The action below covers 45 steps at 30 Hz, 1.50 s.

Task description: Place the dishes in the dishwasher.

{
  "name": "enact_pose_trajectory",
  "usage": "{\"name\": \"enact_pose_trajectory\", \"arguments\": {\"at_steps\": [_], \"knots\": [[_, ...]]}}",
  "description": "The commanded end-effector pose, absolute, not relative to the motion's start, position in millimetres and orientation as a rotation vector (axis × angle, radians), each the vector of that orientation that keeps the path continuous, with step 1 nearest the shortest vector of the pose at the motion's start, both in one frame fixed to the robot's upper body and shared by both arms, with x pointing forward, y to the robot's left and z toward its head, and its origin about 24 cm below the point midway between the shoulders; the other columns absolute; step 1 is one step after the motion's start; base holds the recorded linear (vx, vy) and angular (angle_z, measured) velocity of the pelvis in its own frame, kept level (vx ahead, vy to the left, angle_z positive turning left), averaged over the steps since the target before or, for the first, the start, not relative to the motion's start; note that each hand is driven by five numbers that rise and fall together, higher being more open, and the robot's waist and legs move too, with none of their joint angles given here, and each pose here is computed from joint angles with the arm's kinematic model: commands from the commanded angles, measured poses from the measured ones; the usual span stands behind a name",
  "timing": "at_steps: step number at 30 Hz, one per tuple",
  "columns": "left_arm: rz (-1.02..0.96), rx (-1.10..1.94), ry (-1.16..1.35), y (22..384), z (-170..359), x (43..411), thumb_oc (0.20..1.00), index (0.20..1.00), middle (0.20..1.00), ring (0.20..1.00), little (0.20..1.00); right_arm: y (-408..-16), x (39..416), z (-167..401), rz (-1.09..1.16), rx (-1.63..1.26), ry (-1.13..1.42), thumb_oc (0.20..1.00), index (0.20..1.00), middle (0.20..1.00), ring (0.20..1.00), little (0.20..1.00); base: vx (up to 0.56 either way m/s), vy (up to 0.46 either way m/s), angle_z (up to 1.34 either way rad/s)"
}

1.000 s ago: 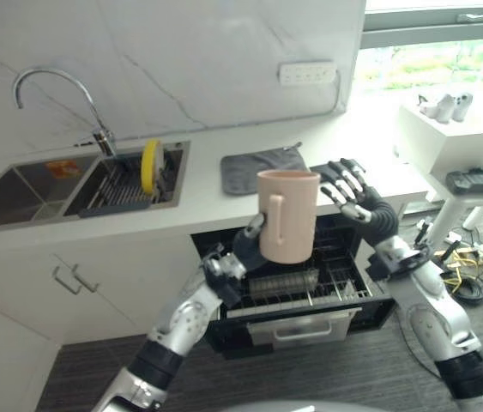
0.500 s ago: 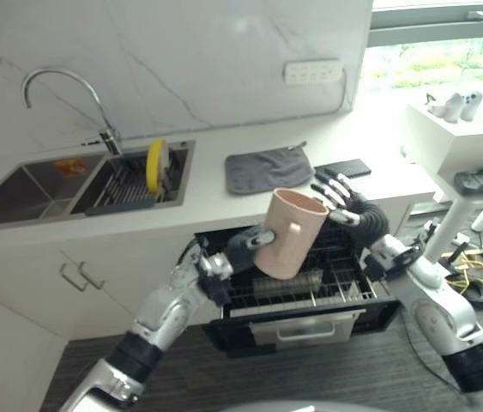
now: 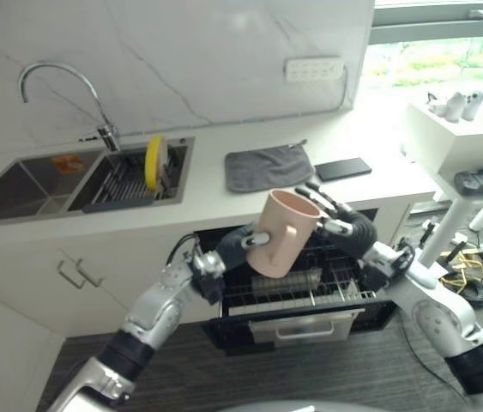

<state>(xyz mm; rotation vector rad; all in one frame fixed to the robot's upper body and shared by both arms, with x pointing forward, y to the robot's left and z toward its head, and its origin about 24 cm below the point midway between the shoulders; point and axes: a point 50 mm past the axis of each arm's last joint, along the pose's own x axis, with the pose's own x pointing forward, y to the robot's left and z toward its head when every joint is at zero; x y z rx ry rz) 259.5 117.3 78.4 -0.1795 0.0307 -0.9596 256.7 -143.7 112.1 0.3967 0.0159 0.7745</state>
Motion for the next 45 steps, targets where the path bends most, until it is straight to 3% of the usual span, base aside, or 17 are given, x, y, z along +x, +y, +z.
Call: {"name": "enact_pose_trajectory", "arguments": {"at_steps": [1, 45], "knots": [[-0.955, -0.151, -0.118, 124, 107, 280, 0.200, 0.200, 0.200, 0.200, 0.200, -131, 252, 135, 0.921, 0.558, -0.079, 1.000, 1.000, 1.000, 1.000, 1.000, 0.00, 0.000, 0.00], [-1.080, -0.140, -0.079, 94, 106, 267, 0.200, 0.200, 0.200, 0.200, 0.200, -99, 250, 132, 0.998, 0.406, -0.061, 1.000, 1.000, 1.000, 1.000, 1.000, 0.00, 0.000, 0.00]]}}
